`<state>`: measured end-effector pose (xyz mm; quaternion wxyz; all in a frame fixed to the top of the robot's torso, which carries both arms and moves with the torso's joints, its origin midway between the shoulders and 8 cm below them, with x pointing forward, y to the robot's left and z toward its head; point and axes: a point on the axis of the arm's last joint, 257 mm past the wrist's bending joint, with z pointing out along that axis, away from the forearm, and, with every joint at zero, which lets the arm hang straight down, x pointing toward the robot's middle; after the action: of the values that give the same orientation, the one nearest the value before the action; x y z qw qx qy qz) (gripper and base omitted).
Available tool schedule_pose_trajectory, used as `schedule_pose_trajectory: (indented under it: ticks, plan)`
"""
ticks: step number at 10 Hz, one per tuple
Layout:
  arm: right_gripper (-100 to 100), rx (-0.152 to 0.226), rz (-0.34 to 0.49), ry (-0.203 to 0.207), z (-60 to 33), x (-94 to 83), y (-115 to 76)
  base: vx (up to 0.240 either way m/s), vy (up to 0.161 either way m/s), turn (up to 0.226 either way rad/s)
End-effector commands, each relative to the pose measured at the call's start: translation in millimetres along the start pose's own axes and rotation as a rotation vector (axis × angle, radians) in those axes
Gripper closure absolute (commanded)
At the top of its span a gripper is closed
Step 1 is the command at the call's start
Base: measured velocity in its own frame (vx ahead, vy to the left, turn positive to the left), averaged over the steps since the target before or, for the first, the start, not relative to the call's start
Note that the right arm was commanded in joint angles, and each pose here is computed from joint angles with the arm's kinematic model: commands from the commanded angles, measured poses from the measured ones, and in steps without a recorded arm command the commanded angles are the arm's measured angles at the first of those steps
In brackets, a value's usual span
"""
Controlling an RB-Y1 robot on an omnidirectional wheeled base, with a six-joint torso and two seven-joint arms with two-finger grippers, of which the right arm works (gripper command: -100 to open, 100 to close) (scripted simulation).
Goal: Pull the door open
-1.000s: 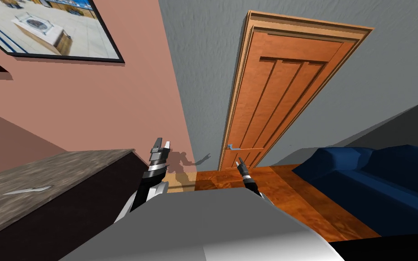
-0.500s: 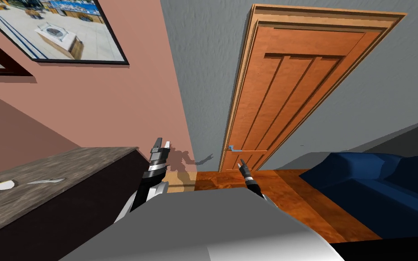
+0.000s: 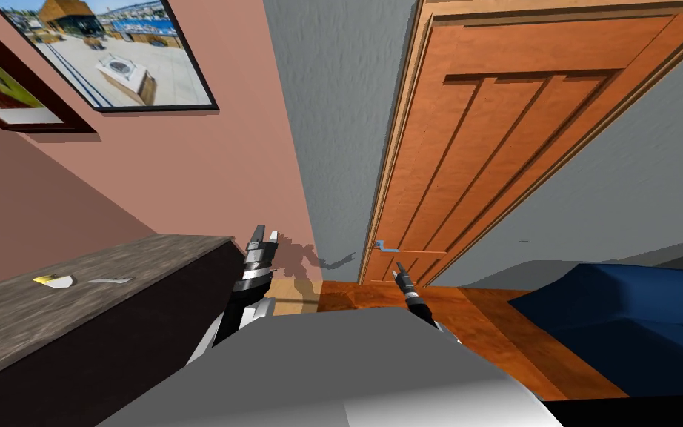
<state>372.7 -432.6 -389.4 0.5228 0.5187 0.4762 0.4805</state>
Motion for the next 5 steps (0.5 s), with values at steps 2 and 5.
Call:
schedule_pose_trajectory:
  ticks: [2, 5]
  plan:
    - [-100, -0.001, 0.0, -0.022, 6.0, -1.0, -0.8, 0.149, -0.05, 0.102]
    - [-100, 0.0, 0.001, -0.053, 14.1, -1.8, -2.2, 0.165, -0.079, 0.109]
